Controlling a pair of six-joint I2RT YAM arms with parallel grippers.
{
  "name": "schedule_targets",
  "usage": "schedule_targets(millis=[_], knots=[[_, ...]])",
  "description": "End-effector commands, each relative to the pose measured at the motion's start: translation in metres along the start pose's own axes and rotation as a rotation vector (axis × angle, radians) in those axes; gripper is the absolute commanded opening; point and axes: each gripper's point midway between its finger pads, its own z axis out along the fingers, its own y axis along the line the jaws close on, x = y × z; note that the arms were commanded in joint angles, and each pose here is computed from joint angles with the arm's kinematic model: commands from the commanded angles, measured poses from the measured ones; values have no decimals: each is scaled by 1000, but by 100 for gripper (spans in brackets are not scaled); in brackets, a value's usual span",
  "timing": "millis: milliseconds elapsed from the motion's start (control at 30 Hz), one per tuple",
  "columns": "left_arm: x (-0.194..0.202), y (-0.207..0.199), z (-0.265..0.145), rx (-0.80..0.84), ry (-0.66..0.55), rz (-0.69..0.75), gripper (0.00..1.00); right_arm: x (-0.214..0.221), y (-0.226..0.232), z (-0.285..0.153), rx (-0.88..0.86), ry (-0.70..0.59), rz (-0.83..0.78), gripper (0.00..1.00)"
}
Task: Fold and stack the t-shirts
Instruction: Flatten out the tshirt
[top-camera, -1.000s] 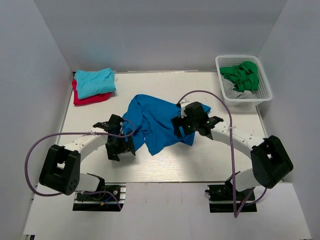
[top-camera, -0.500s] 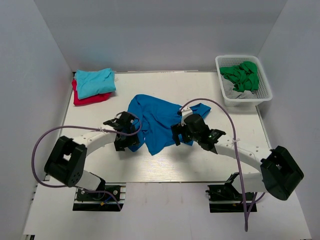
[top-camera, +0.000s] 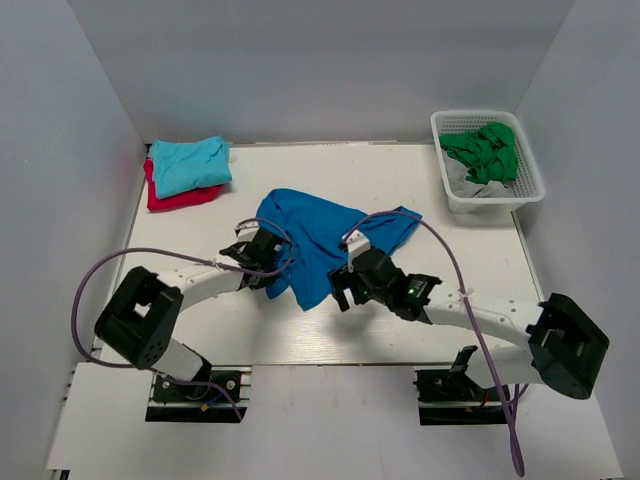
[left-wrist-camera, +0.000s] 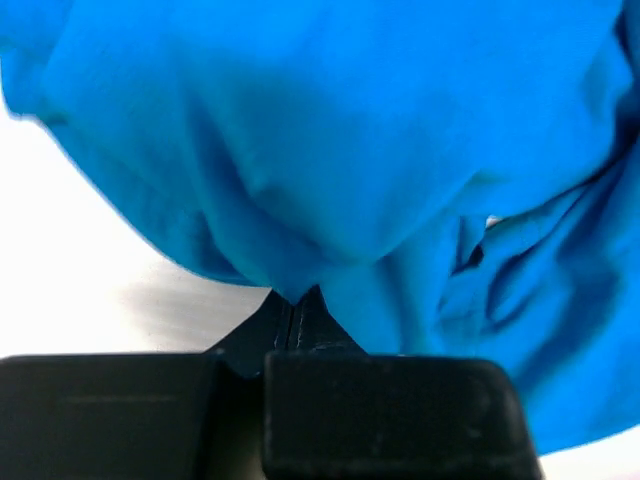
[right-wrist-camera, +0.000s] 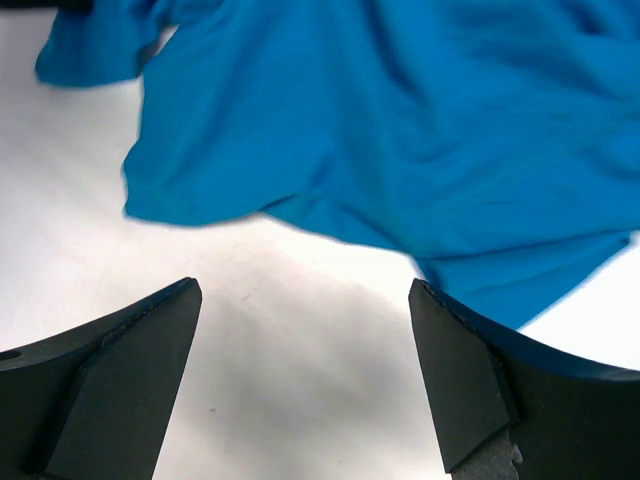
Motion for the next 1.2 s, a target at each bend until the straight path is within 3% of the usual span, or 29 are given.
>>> schedule_targets(millis=[0, 233, 400, 767, 867, 900, 933, 1033, 1100, 1167], knots=[[51, 38, -6, -82, 141, -6, 0, 6, 17, 11, -8, 43, -67, 90], [23, 33, -51, 59, 10, -66, 0, 10, 57, 41, 19, 89, -170, 90], [25, 43, -62, 64, -9, -82, 0, 11, 86, 43, -57, 80, -154, 90], [34, 54, -64, 49, 3, -85, 0, 41, 90, 64, 28, 116, -193, 90], [32, 53, -65, 56, -2, -88, 0, 52, 83, 66, 78, 170, -182, 79], [32, 53, -65, 56, -2, -88, 0, 53, 84, 65, 88, 170, -143, 68], [34, 55, -66, 48, 4, -85, 0, 54, 78, 63, 116, 174, -126, 42], [32, 56, -69, 44, -4, -85, 0, 56, 64, 52, 182, 170, -57, 13], [27, 53, -72, 58, -16, -92, 0, 51, 59, 39, 187, 138, -11, 1], [23, 51, -76, 69, -25, -96, 0, 53, 49, 31, 216, 128, 2, 0]])
